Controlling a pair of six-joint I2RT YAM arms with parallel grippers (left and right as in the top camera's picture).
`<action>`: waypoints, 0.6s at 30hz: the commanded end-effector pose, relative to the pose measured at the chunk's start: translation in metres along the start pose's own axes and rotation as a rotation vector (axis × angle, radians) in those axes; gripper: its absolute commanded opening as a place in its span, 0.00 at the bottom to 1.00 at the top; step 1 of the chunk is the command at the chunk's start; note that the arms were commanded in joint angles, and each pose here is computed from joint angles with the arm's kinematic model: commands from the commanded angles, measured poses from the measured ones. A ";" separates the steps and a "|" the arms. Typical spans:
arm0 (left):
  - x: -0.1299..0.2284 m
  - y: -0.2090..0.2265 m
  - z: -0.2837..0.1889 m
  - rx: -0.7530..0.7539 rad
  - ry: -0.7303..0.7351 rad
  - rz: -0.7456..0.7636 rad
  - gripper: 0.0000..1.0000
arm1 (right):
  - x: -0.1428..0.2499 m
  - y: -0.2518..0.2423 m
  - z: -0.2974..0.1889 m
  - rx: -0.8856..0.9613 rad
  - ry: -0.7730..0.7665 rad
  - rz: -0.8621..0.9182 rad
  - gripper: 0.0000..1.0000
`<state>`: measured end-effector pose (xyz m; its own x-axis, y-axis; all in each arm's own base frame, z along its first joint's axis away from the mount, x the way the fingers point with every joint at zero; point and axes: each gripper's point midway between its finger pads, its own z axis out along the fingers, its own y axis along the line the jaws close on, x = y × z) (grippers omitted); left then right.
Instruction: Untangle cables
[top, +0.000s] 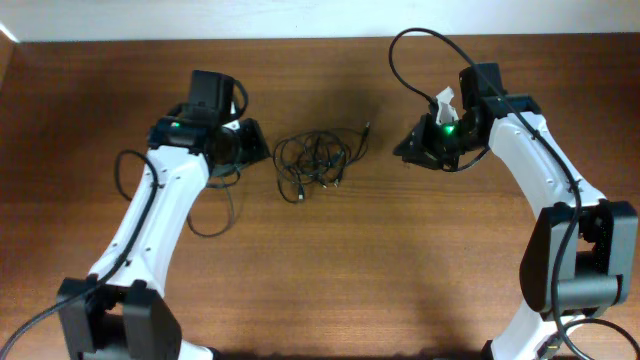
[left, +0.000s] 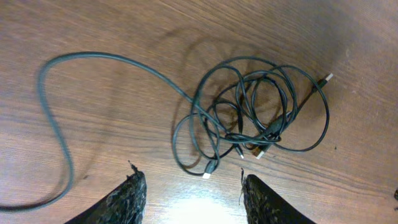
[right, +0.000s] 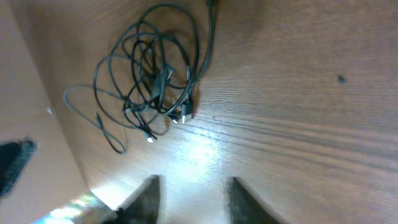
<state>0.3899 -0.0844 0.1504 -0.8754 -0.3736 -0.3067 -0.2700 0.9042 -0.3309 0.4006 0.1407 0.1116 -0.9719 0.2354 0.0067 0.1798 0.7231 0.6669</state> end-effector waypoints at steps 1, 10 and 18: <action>0.004 -0.010 0.022 -0.002 0.025 0.038 0.52 | 0.010 0.011 0.010 -0.032 0.039 -0.061 0.49; 0.016 -0.002 0.087 -0.056 0.112 0.046 0.49 | 0.026 0.029 0.036 0.035 0.056 -0.162 0.70; 0.020 0.004 0.119 -0.069 0.140 0.041 0.24 | 0.036 0.040 0.047 0.049 0.068 -0.211 0.72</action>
<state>0.4170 -0.1130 0.0464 -0.9293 -0.3114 -0.1986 -0.2534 0.9288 -0.2703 0.3827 0.2042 0.1095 -0.9959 0.0552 -0.0716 -0.0038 0.7657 0.6432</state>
